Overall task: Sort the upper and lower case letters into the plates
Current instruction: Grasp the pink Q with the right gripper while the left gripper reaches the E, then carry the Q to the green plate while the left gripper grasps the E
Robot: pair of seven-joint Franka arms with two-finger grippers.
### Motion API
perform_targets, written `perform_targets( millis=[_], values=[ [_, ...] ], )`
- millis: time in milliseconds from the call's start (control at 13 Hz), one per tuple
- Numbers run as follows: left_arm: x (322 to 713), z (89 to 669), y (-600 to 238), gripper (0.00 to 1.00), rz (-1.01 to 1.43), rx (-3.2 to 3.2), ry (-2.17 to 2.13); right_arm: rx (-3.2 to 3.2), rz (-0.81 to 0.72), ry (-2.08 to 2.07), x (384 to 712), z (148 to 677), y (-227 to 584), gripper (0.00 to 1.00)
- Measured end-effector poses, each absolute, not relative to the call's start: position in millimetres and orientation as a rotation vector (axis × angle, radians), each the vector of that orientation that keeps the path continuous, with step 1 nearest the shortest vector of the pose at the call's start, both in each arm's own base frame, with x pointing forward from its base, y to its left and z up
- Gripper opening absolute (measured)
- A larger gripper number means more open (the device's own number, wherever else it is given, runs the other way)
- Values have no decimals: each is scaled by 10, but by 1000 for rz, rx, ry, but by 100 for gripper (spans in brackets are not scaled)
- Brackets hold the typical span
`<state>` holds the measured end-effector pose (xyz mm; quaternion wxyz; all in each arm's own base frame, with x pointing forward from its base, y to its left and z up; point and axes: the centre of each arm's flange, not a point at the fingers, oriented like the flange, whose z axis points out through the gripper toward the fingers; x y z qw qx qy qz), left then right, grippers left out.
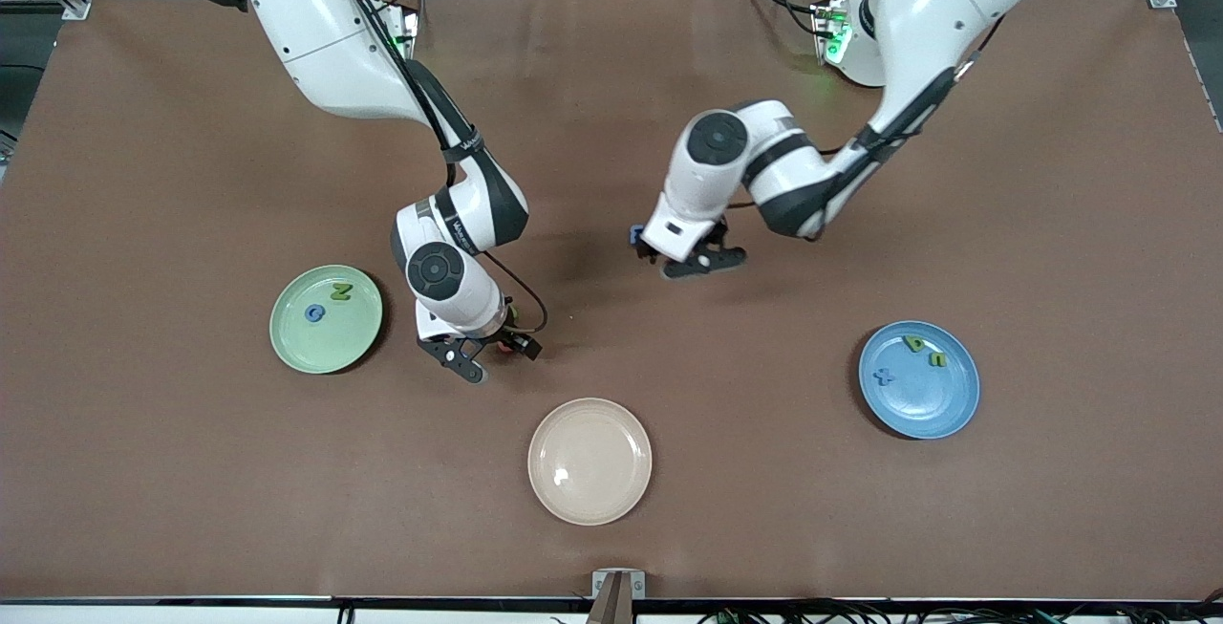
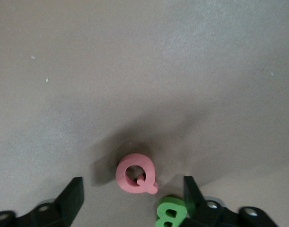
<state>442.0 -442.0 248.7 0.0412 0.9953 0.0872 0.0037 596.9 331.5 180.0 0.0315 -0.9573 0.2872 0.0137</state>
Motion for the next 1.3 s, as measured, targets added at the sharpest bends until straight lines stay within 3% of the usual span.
perform_targets(
  millis=[77,153,307,383,537,614,690,844,1150,1304],
  values=[
    [4258,2417,-4580,75,24,3055,231,-2961,36,871,5962,1788,3320,83],
    [4129,2332,-4712,70,39,3064,211,-2979,28,855,5957,1761,3315,83],
    [3975,2176,-4884,70,53,3081,177,-2995,14,837,5959,1732,3312,67],
    [3949,2112,-4913,69,63,3091,157,-2996,10,833,5960,1737,3318,64],
    [3972,2014,-4886,67,97,3099,126,-2991,0,830,5978,1764,3332,43],
    [3991,1969,-4865,66,100,3102,123,-2989,-3,830,5986,1794,3333,40],
    [3990,1921,-4855,66,92,3104,121,-2989,-3,829,5988,1797,3335,37],
    [3966,1838,-4854,56,70,3108,117,-2991,-6,832,6003,1801,3313,37],
    [3907,1758,-4881,55,45,3109,143,-3096,108,686,6258,2012,2638,37],
    [3890,1744,-4890,44,41,3109,147,-3117,158,588,6378,2342,2098,37]
  ],
)
